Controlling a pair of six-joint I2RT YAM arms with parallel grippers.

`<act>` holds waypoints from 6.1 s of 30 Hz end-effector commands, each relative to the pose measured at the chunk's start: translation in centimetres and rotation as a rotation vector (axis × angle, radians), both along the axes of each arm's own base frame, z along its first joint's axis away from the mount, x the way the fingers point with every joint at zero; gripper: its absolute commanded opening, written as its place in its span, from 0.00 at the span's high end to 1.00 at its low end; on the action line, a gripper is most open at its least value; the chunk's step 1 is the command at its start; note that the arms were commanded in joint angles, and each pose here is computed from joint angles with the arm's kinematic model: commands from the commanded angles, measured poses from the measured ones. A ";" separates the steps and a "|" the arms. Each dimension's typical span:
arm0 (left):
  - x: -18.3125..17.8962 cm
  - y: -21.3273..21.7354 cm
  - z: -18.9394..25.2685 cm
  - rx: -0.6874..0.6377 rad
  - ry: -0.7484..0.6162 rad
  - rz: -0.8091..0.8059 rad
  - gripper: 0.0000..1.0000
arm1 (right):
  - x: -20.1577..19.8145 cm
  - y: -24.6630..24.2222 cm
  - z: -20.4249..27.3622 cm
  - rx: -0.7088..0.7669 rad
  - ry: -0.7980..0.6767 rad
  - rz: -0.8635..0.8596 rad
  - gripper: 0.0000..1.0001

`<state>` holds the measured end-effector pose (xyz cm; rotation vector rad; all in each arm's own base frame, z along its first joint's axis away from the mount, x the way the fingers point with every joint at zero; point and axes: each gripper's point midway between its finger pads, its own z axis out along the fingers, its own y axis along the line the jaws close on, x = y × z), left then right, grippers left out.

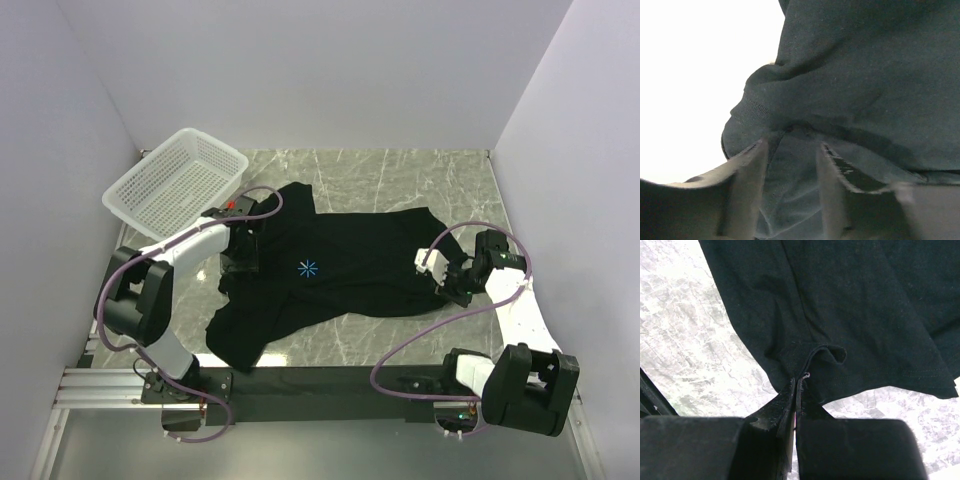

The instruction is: Fold and stack the t-shirts

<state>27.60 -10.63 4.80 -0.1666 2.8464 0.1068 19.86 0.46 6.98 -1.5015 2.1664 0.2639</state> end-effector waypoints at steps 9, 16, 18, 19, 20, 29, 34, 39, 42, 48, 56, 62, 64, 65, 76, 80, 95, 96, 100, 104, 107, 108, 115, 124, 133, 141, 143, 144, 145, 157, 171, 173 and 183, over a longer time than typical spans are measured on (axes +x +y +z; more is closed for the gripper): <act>-1.9 -0.7 -0.7 -0.036 0.075 -0.050 0.71 | 0.8 0.0 0.8 0.019 -0.032 -0.018 0.97; -3.0 -0.8 -1.0 -0.062 0.093 -0.060 0.97 | 2.4 -0.6 1.8 0.031 -0.070 -0.081 0.98; -2.5 -1.5 -0.4 -0.095 0.071 -0.069 0.99 | 3.3 -1.1 2.3 0.035 -0.093 -0.126 0.99; -2.4 -2.3 0.0 -0.135 0.069 -0.082 0.99 | 4.4 -1.6 2.9 0.036 -0.126 -0.158 0.99; -2.0 -2.8 0.8 -0.163 0.043 -0.091 0.99 | 4.9 -1.9 3.3 0.042 -0.137 -0.188 1.00; 1.7 -8.6 12.2 -0.475 -0.275 -0.247 0.99 | 8.6 -4.4 5.3 0.159 -0.159 -0.463 1.00; 2.7 -6.7 12.1 -0.366 -0.265 -0.149 0.95 | 9.9 -5.2 5.0 0.173 -0.162 -0.555 1.00; -1.2 -4.5 9.1 -0.298 -0.119 -0.021 0.51 | 11.5 -7.9 4.3 0.166 -0.154 -0.807 1.00; -3.8 -4.0 8.4 -0.335 -0.083 0.043 0.40 | 12.8 -10.5 4.2 0.157 -0.204 -1.013 1.00; -7.5 -3.1 6.9 -0.372 -0.028 0.160 0.37 | 14.9 -15.6 5.2 0.140 -0.381 -1.371 1.00; -10.1 -6.8 4.9 -0.575 0.113 0.147 0.39 | 15.5 -15.5 2.7 0.137 -0.284 -1.379 1.00; -12.3 -9.0 4.0 -0.600 0.221 0.049 0.42 | 15.3 -14.9 2.0 0.144 -0.251 -1.356 1.00; -12.7 -9.2 3.4 -0.581 0.253 0.040 0.43 | 15.3 -14.8 2.0 0.151 -0.249 -1.351 1.00; -12.8 -9.2 3.1 -0.565 0.260 0.033 0.44 | 15.2 -14.7 2.0 0.154 -0.248 -1.351 1.00; -14.3 -8.7 0.4 -0.353 0.344 -0.030 0.48 | 15.2 -14.3 2.3 0.172 -0.238 -1.331 1.00; -13.8 -10.4 1.1 -0.400 0.331 -0.077 0.83 | 15.2 -14.3 2.5 0.174 -0.243 -1.325 1.00; -0.4 -12.0 8.0 -0.220 -0.068 -0.199 0.99 | 14.7 -13.9 2.2 0.170 -0.239 -1.302 1.00; 0.4 -12.1 7.7 -0.208 -0.077 -0.197 0.99 | 14.6 -14.0 2.2 0.170 -0.238 -1.304 1.00; 4.9 -11.8 9.5 -0.153 -0.213 -0.180 0.99 | 14.4 -14.2 2.2 0.155 -0.248 -1.300 1.00; 7.9 -11.6 11.2 -0.158 -0.312 -0.164 0.99 | 14.3 -14.3 2.1 0.149 -0.252 -1.299 1.00; 9.2 -12.7 13.0 -0.207 -0.384 -0.186 0.99 | 14.2 -14.3 2.1 0.146 -0.253 -1.298 1.00; 9.4 -12.9 13.7 -0.223 -0.404 -0.193 0.99 | 14.2 -14.3 2.1 0.146 -0.256 -1.299 1.00; 9.3 -13.3 11.6 -0.274 -0.341 -0.220 0.99 | 14.1 -14.2 1.8 0.147 -0.249 -1.294 1.00; 8.8 -10.1 10.2 -0.211 -0.324 -0.138 0.52 | 14.2 -13.6 2.0 0.162 -0.230 -1.256 1.00; -0.1 -7.9 7.6 -0.331 -0.200 -0.118 0.40 | 13.8 -12.5 1.7 0.176 -0.193 -1.179 1.00; -4.7 -6.9 4.2 -0.405 -0.114 -0.081 0.41 | 13.7 -12.0 1.0 0.176 -0.153 -1.153 1.00; -5.2 -6.7 3.2 -0.399 -0.093 -0.078 0.42 | 13.7 -12.0 1.1 0.175 -0.155 -1.150 1.00; -5.1 -6.8 3.0 -0.403 -0.098 -0.078 0.42 | 13.7 -12.0 1.1 0.177 -0.154 -1.149 1.00; -5.0 -6.8 2.7 -0.402 -0.095 -0.078 0.42 | 13.7 -11.9 1.1 0.179 -0.152 -1.147 1.00; -4.5 -6.4 0.7 -0.339 -0.052 -0.084 0.53 | 13.3 -11.7 1.1 0.184 -0.146 -1.145 1.00; -3.9 -5.9 0.5 -0.293 -0.059 -0.084 0.79 | 13.5 -11.5 1.3 0.186 -0.144 -1.125 1.00; -3.7 -5.9 1.0 -0.294 -0.071 -0.083 0.90 | 13.5 -11.6 1.4 0.184 -0.147 -1.123 1.00; -2.2 -4.3 8.0 -0.257 -0.252 -0.062 0.99 | 13.7 -11.2 4.5 0.209 -0.226 -1.058 1.00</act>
